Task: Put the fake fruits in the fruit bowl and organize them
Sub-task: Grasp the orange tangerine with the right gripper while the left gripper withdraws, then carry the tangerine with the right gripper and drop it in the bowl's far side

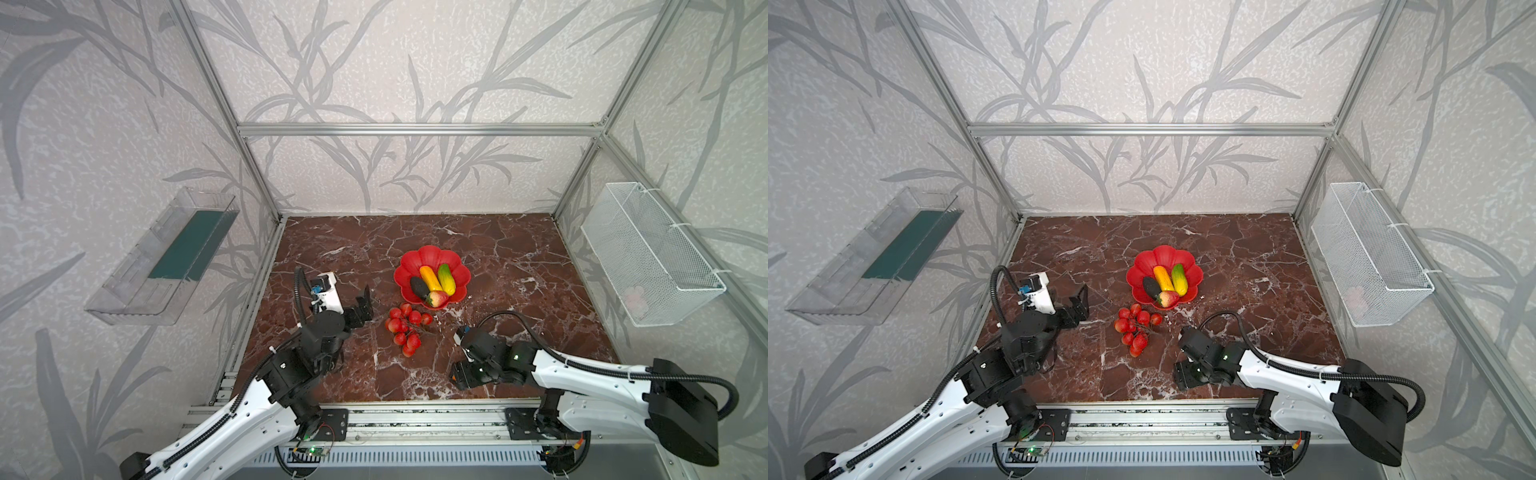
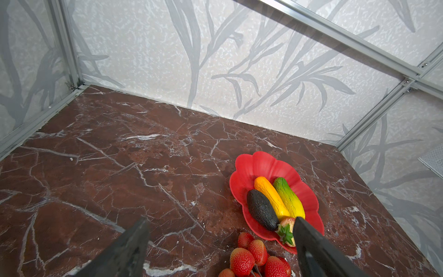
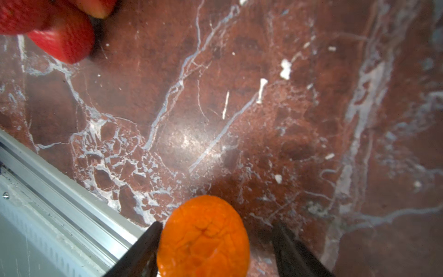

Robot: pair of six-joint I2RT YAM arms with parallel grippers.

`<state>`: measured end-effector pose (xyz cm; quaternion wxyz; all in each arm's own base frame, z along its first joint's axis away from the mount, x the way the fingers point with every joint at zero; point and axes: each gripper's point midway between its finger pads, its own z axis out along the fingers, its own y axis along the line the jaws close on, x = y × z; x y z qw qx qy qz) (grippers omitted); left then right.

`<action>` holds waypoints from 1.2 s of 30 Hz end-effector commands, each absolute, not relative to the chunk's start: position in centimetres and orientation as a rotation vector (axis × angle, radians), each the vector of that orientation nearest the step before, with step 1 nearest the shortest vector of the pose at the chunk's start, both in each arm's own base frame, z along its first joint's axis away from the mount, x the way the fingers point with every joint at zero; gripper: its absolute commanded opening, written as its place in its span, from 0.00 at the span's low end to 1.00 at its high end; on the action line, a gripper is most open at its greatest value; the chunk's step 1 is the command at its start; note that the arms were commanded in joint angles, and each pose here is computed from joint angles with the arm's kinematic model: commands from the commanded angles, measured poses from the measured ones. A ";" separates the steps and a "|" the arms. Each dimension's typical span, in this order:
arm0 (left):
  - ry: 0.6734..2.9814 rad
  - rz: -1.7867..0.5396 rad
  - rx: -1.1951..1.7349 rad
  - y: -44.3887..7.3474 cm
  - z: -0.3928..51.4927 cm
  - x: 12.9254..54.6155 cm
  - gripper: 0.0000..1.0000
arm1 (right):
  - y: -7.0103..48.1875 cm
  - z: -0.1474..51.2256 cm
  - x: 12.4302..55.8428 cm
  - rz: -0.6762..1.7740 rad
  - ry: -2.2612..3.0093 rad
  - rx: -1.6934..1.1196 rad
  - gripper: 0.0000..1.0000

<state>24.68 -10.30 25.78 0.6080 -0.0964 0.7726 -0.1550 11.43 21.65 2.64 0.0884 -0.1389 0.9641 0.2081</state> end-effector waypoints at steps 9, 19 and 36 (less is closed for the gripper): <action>1.775 -0.352 -0.331 -7.9 24.1 23.5 0.94 | 22.8 7.6 15.5 0.544 2.639 -0.507 0.39; 1.808 -0.356 -0.295 -8.2 23.2 23.2 0.92 | 23.1 18.6 30.6 0.498 2.224 -0.309 0.39; 2.027 -0.434 0.037 -13.7 21.3 22.7 0.80 | 26.2 12.5 47.7 0.362 2.269 -0.289 0.39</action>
